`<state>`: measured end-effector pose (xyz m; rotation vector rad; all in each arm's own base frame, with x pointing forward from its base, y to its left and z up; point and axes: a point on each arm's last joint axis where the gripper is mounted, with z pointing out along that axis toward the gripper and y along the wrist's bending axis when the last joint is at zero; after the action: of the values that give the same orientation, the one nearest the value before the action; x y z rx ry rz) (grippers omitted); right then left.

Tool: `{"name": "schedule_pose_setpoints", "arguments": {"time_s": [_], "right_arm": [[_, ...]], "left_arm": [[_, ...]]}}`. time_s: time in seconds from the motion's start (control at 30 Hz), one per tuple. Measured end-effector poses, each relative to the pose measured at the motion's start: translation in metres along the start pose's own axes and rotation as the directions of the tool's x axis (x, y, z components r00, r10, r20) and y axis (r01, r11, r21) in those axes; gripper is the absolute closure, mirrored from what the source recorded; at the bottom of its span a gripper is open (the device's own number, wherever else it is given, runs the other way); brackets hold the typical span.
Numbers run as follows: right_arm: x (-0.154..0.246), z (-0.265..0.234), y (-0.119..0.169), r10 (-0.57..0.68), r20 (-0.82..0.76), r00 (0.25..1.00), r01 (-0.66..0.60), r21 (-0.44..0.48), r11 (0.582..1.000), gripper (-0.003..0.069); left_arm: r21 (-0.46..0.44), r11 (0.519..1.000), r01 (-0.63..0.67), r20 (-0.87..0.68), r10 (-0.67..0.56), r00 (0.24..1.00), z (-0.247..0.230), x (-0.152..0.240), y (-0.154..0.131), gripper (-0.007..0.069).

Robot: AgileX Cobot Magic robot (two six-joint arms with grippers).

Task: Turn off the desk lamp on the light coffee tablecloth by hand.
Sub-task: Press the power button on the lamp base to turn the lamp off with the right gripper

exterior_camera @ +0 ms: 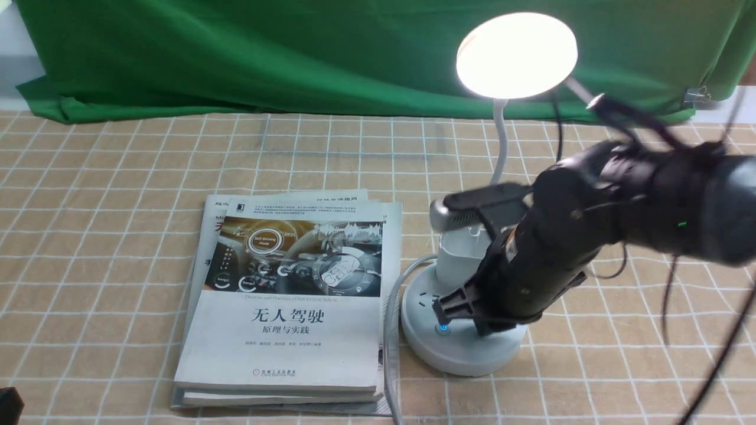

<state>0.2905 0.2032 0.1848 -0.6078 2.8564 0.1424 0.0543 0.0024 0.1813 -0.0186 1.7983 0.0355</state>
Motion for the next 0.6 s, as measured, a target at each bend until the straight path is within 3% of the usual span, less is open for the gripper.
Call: {"name": "schedule_pose_setpoints", "arguments": {"time_s": [0.27, 0.6], "right_arm": [[-0.005, 0.010, 0.001, -0.006, 0.011, 1.000, 0.006, 0.003, 1.000, 0.0620], [-0.006, -0.015, 0.001, -0.005, 0.109, 0.994, 0.007, -0.016, 1.000, 0.0618]], "left_arm": [[-0.001, 1.000, -0.002, 0.000, 0.002, 1.000, 0.000, 0.000, 0.000, 0.0620], [-0.001, 1.000, -0.002, 0.000, 0.002, 1.000, 0.000, 0.000, 0.000, 0.0620]]}}
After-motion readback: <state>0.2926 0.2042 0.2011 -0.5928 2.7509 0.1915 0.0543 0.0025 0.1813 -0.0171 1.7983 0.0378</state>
